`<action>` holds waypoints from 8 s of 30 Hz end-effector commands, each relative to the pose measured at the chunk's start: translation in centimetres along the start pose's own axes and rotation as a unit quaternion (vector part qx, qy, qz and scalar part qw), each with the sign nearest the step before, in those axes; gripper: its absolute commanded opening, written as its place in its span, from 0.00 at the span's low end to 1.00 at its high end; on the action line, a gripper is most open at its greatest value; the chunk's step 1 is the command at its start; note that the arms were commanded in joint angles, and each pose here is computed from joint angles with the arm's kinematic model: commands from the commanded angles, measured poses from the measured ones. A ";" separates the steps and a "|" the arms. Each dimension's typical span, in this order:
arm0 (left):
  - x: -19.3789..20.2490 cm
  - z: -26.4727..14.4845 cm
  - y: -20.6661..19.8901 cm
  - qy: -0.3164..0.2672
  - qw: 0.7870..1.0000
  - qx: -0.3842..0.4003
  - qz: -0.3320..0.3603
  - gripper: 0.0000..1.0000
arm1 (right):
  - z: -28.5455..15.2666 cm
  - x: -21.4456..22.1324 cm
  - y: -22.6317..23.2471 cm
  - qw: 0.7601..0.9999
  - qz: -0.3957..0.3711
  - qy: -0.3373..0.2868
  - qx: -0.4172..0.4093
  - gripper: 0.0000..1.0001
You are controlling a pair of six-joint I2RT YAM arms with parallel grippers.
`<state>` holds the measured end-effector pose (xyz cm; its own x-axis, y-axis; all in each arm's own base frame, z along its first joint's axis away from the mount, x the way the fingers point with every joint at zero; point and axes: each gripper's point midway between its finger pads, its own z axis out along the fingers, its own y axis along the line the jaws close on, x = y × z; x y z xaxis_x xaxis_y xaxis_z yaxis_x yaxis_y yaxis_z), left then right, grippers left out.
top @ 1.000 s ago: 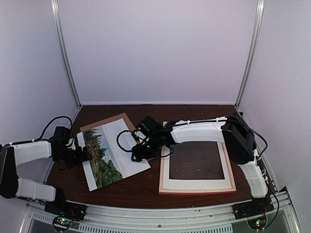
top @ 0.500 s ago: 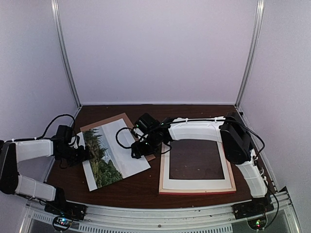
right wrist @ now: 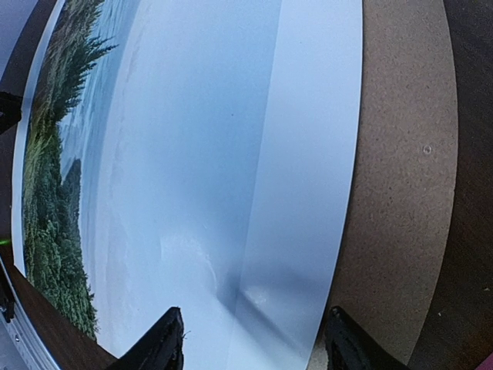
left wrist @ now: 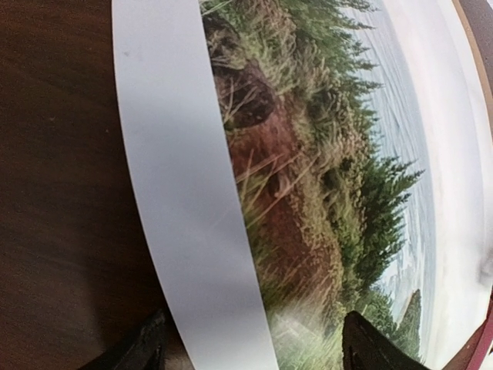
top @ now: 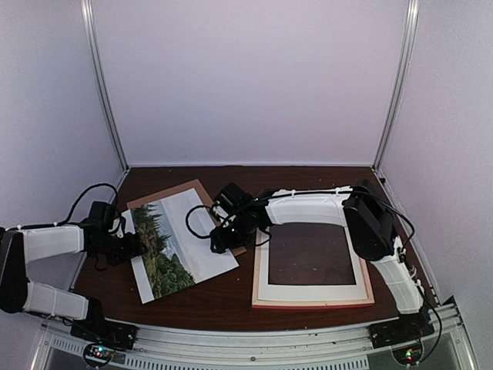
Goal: Put the photo into the frame
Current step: Pick up the photo from the backboard, then turn over the photo, then pass from the left arm to the right, then place the photo on the mat board.
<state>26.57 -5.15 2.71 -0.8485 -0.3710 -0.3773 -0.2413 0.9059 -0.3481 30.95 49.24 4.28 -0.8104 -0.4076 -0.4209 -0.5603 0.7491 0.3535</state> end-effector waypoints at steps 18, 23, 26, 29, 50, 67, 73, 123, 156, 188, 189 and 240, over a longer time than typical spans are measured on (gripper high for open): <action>2.4 -3.7 -4.4 0.037 0.991 0.123 -0.039 0.69 | 2.1 4.0 -0.5 0.998 0.038 0.040 -0.023 0.60; 1.2 -4.8 -5.6 0.024 0.989 0.142 -0.035 0.69 | 2.1 4.3 -0.7 0.998 0.036 0.044 -0.020 0.59; 0.1 -5.6 -6.3 0.009 0.988 0.153 -0.034 0.74 | 2.0 4.4 -0.9 0.998 0.036 0.046 -0.016 0.59; -1.0 -6.4 -7.0 -0.009 0.986 0.163 -0.028 0.78 | 2.1 4.5 -0.9 0.998 0.034 0.049 -0.013 0.59; -4.4 -8.0 -10.3 -0.027 0.976 0.216 -0.018 0.47 | 2.0 4.7 -0.8 0.998 0.033 0.059 -0.013 0.59; -7.9 -14.1 -13.3 -0.060 0.971 0.219 0.078 0.00 | -7.2 -1.0 0.4 0.999 -0.035 -0.014 -0.007 0.66; -10.3 -18.3 -13.7 -0.063 0.973 0.162 0.152 0.00 | -11.1 -2.4 -0.5 0.999 -0.036 -0.039 0.008 0.68; 9.1 2.3 -38.2 0.159 0.918 0.232 0.279 0.00 | -17.1 -1.2 -11.6 0.957 0.241 -0.154 -0.053 0.86; 14.4 4.3 -39.5 0.198 0.906 0.272 0.258 0.31 | -11.3 0.3 -15.7 0.943 0.306 -0.123 -0.048 0.29; 10.5 -6.8 -40.9 0.129 0.843 0.338 0.398 0.98 | -21.7 10.0 -24.7 0.961 0.268 -0.047 0.039 0.00; 10.4 -6.7 -40.8 0.128 0.844 0.334 0.399 0.98 | -22.1 10.2 -24.8 0.962 0.265 -0.046 0.040 0.00; 6.0 -4.8 -36.3 0.076 0.882 0.221 0.409 0.98 | -21.6 9.5 -31.3 0.958 0.272 -0.034 0.086 0.01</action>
<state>27.52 -39.69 16.35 -0.7292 0.4391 -0.5249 0.6528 0.6765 -0.3409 36.99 10.34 7.80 -0.9599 0.0831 -0.2676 -0.0234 0.9280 0.3719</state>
